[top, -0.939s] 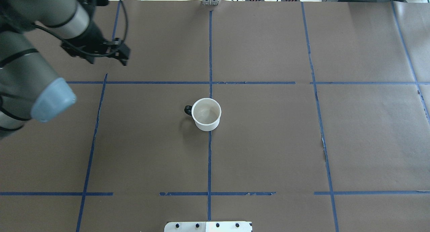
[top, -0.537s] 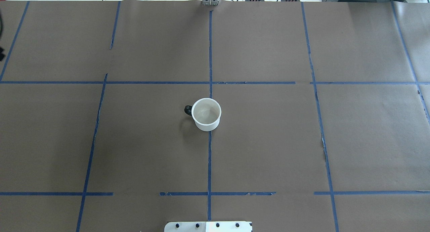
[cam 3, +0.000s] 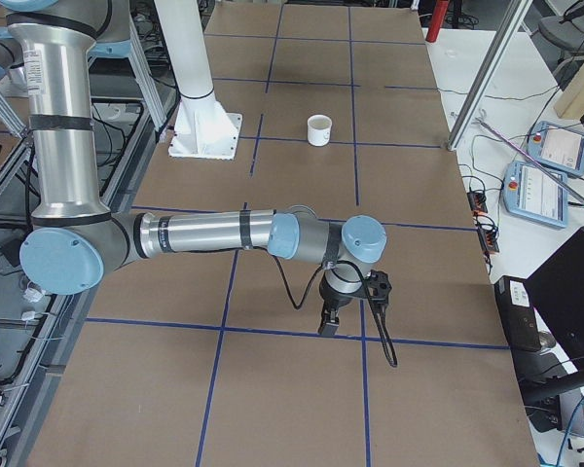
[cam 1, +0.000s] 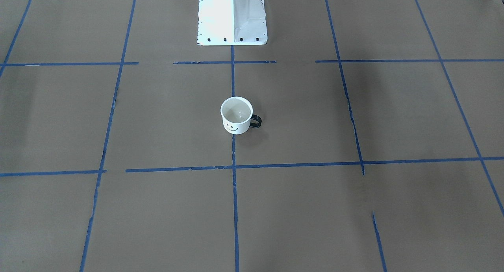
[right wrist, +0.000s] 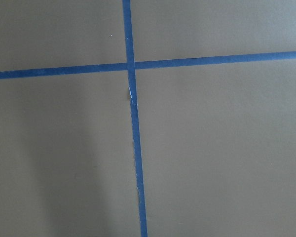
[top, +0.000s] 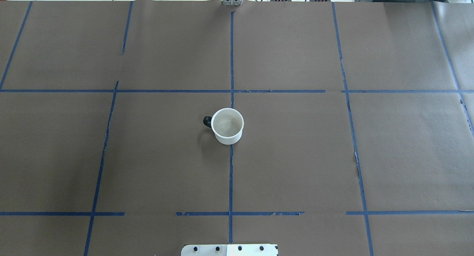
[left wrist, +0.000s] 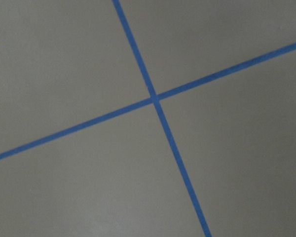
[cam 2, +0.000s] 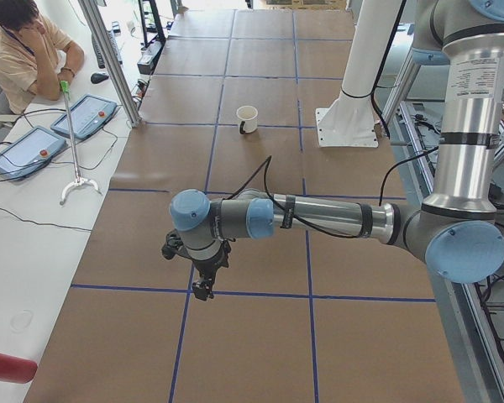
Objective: Flip mug
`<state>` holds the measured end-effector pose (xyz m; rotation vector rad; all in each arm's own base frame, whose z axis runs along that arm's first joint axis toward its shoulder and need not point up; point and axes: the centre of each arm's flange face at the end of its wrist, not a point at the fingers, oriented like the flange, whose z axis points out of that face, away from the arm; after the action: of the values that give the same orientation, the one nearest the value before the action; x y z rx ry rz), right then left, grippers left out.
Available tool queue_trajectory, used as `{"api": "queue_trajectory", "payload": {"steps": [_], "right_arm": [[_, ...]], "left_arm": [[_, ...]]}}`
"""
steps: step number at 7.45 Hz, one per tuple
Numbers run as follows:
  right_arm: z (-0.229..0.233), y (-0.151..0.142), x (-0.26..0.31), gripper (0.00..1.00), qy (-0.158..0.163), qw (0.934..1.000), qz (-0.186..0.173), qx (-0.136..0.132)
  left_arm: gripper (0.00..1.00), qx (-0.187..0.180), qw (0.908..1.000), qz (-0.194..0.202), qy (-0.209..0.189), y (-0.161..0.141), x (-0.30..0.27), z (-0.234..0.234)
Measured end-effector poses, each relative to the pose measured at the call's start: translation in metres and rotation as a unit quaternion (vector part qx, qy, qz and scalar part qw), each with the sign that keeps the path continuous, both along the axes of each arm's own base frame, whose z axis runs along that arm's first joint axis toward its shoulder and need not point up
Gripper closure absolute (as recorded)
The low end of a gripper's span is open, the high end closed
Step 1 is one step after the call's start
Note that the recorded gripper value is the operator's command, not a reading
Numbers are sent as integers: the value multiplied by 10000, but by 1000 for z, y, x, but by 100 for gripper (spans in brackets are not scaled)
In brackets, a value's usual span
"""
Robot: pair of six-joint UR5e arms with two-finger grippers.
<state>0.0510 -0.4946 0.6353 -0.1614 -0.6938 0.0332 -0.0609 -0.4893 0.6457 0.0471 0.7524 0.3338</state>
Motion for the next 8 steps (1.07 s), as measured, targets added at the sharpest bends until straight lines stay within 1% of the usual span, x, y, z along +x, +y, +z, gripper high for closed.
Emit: {"api": "queue_trajectory", "payload": {"steps": [1, 3, 4, 5, 6, 7, 8], "right_arm": [[0, 0, 0, 0, 0, 10000, 0, 0], [0, 0, 0, 0, 0, 10000, 0, 0], [0, 0, 0, 0, 0, 10000, 0, 0], [0, 0, 0, 0, 0, 10000, 0, 0], [0, 0, 0, 0, 0, 10000, 0, 0], [0, 0, 0, 0, 0, 10000, 0, 0], [0, 0, 0, 0, 0, 10000, 0, 0]], "left_arm": [[0, -85, 9997, -53, 228, 8, -1, 7], [0, -83, 9992, -87, 394, 9, -2, 5], [0, -68, 9991, -103, 403, 6, -2, 3], [0, -151, 9989, -222, 392, 5, -2, 2], [0, -295, 9979, -438, 372, 4, -2, 1], [0, -289, 9973, -568, 363, 4, -2, 2], [0, -215, 9972, -619, 356, 4, -2, 3]]}}
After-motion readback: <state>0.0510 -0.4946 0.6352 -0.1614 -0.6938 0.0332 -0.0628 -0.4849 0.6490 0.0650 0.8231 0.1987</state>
